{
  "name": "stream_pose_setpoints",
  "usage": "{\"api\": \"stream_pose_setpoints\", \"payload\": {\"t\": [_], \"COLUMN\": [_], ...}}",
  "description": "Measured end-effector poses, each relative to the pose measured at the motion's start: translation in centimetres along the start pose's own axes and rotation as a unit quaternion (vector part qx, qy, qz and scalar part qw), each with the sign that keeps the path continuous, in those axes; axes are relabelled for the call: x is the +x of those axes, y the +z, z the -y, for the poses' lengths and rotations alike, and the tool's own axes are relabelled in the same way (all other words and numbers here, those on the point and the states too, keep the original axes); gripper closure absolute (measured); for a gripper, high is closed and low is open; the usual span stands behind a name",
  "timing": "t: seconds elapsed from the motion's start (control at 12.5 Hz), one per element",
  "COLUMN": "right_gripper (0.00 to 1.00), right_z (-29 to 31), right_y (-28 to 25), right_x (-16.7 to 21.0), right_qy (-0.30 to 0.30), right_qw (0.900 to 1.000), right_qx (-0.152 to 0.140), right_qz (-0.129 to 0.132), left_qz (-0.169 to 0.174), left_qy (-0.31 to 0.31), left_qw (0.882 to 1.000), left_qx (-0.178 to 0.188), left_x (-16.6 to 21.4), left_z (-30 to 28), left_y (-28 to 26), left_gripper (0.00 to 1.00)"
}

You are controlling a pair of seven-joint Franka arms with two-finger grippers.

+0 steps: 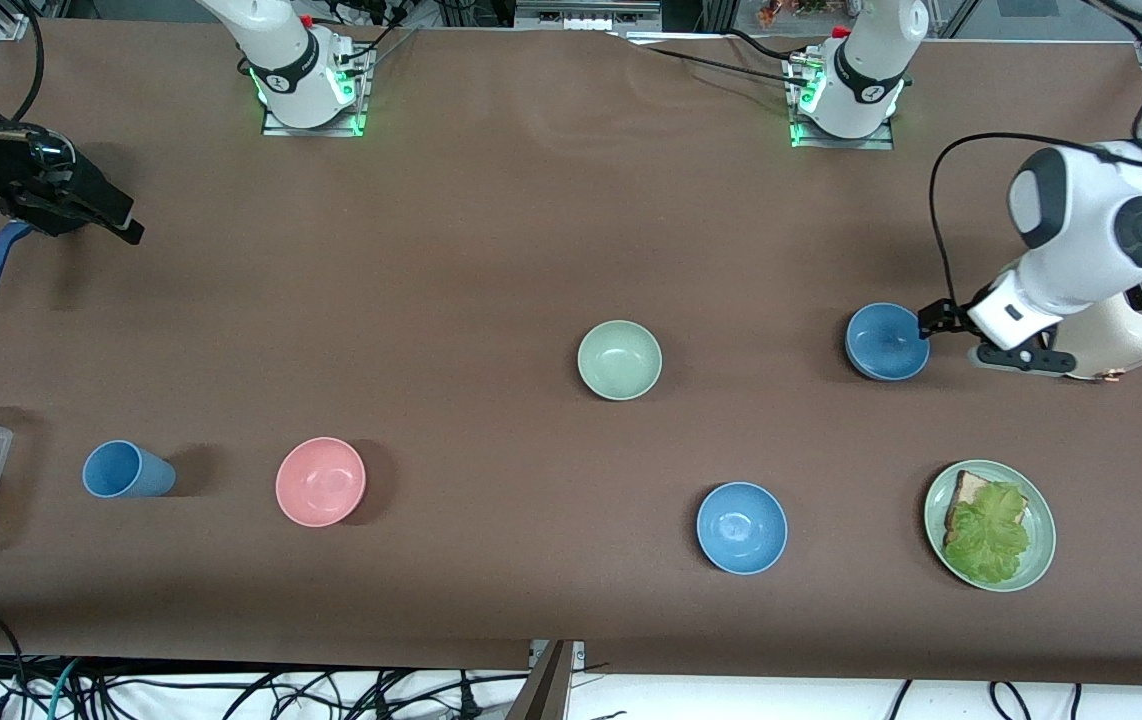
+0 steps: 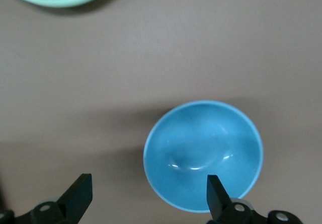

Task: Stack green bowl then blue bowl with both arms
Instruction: 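Grasp the blue bowl's rim with the left gripper, then carry the blue bowl with the left gripper over the green bowl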

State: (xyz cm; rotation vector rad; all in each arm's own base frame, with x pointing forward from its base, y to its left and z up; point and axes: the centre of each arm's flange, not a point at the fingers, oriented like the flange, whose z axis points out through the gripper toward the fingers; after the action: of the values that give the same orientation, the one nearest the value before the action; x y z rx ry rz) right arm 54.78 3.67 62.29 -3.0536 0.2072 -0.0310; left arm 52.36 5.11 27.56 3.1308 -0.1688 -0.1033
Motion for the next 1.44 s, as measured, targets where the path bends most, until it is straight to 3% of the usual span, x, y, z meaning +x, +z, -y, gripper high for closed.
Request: {"api": "stream_pose_setpoints", "payload": {"t": [0.32, 0.48, 0.8, 0.96, 1.28, 1.44], "right_gripper": [0.00, 0.00, 0.00, 0.00, 0.00, 0.00], "right_z": [-0.2, -0.6, -1.3, -1.4, -1.1, -1.6], "right_y": [0.4, 0.5, -0.7, 0.1, 1.1, 1.8], "right_x": [0.1, 0.1, 0.3, 0.7, 1.1, 1.0], "right_qy": [0.001, 0.005, 0.009, 0.010, 0.007, 0.012], "right_qw": [1.000, 1.000, 1.000, 1.000, 1.000, 0.999], "right_qx": [-0.002, -0.004, -0.008, -0.012, -0.017, -0.022], "right_qz": [0.006, 0.013, 0.001, 0.010, 0.020, 0.040], "left_qz": [0.004, 0.009, 0.018, 0.022, 0.015, 0.026], "left_qy": [-0.001, -0.001, -0.002, -0.001, 0.002, 0.010], "left_qw": [1.000, 1.000, 1.000, 1.000, 1.000, 1.000], "left_qx": [-0.004, -0.005, -0.008, -0.010, -0.008, -0.012], "left_x": [-0.1, -0.2, -0.3, -0.3, 0.2, 1.4], "left_z": [0.2, 0.2, 0.3, 0.2, 0.2, -0.7], "left_y": [4.3, 5.1, 6.2, 6.6, 5.4, 2.7], "left_gripper": [0.04, 0.26, 0.74, 0.95, 0.95, 0.95]}}
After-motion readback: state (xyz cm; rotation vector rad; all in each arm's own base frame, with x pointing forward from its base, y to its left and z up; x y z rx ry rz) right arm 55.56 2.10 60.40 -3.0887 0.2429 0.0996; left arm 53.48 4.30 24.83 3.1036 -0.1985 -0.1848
